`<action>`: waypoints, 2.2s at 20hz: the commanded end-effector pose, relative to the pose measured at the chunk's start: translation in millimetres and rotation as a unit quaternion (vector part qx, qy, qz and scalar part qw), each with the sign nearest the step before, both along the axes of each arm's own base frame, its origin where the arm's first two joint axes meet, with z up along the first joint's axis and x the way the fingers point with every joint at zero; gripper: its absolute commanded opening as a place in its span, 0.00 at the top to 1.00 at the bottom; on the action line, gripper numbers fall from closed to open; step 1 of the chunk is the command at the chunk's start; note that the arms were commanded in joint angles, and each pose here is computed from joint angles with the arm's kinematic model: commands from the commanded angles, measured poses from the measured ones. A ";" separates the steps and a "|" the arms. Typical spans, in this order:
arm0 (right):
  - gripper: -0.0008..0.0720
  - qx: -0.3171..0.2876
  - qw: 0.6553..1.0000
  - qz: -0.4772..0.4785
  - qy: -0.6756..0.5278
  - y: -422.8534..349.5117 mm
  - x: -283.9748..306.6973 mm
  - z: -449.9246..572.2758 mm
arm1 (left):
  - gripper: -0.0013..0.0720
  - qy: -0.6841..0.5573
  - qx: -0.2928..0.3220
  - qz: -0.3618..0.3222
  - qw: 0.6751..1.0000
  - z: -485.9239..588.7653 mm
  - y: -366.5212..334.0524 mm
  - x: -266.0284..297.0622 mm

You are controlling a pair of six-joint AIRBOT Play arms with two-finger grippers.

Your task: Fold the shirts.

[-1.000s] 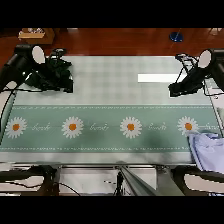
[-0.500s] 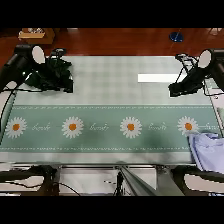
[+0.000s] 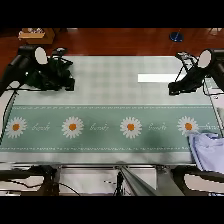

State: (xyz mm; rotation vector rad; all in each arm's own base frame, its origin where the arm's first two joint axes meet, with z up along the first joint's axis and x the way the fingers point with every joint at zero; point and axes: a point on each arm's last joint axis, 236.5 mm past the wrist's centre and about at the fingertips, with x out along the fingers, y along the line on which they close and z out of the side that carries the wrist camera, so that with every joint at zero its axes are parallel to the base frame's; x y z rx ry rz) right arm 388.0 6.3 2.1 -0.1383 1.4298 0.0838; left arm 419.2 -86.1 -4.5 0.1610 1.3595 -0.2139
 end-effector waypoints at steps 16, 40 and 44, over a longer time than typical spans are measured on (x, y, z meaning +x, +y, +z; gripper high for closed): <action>0.25 0.039 0.999 -0.003 -0.036 18.1 17.0 3.0 | 0.01 -0.207 0.038 0.173 0.962 15.0 137.2 131.7; 0.27 0.025 0.998 0.004 -0.061 10.4 -18.5 64.6 | 0.93 -0.435 -0.125 0.093 0.887 359.8 20.9 58.6; 0.27 0.013 0.995 0.004 -0.098 3.6 -35.1 100.6 | 0.93 -0.339 -0.172 -0.035 0.924 335.7 -78.9 -8.1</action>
